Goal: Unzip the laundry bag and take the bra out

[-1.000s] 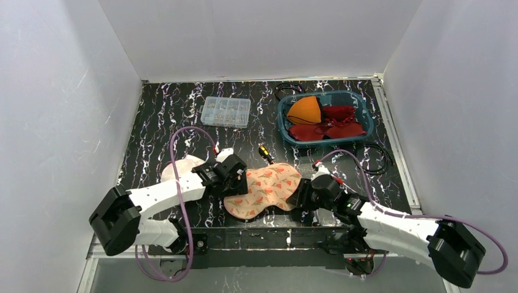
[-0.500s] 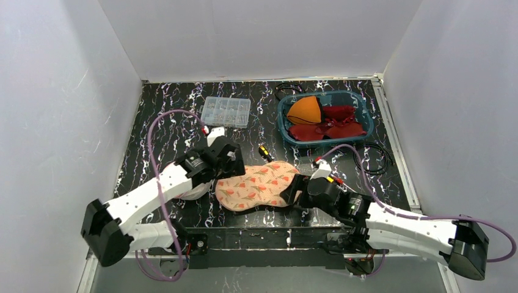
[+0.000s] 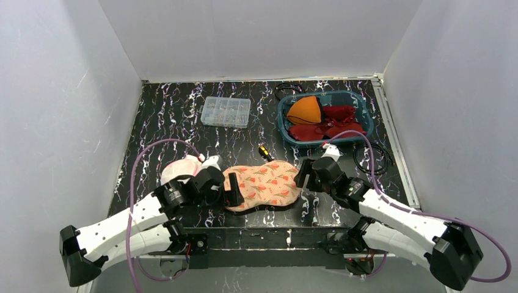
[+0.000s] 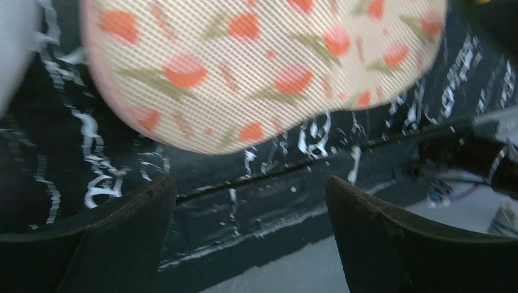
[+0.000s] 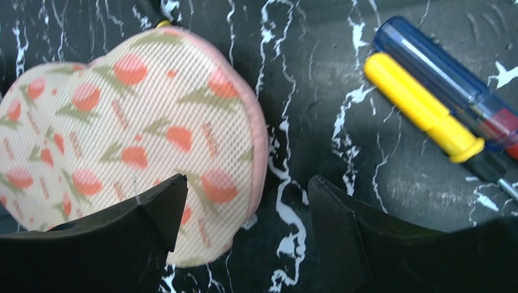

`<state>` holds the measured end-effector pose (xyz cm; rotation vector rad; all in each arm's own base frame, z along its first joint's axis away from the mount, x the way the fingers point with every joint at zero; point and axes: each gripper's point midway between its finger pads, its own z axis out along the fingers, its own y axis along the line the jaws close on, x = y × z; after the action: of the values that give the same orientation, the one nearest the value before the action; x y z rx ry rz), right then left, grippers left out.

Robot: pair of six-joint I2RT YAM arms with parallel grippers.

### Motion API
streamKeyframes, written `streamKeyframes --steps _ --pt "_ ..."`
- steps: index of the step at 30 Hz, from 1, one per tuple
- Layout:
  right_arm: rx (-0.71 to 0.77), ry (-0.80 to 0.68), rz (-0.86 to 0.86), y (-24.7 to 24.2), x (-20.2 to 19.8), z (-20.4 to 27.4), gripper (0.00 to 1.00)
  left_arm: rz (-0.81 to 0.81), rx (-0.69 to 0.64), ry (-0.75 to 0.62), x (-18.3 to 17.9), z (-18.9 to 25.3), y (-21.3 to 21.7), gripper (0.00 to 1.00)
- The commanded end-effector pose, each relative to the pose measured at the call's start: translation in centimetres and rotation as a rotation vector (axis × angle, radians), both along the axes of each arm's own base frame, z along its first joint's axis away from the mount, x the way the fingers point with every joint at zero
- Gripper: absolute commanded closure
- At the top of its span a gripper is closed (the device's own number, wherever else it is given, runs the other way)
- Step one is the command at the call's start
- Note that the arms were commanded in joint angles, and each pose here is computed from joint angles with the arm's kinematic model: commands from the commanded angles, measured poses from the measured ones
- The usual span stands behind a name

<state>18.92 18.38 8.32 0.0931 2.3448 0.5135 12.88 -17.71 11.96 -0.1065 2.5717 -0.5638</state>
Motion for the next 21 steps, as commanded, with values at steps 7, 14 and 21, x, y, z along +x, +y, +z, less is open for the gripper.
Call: streamKeyframes --steps 7,14,21 --pt "0.163 -0.010 0.102 3.5 2.6 0.1 0.32 -0.161 -0.038 0.044 -2.8 -2.4 -5.9 0.13" --pt "0.241 0.019 0.120 3.4 0.3 -1.1 0.35 -0.172 0.031 0.032 -1.8 -5.3 -6.3 0.14" --pt "0.263 0.049 0.152 4.5 -2.9 -2.1 0.35 -0.052 0.046 0.108 0.8 -8.3 -3.4 0.15"
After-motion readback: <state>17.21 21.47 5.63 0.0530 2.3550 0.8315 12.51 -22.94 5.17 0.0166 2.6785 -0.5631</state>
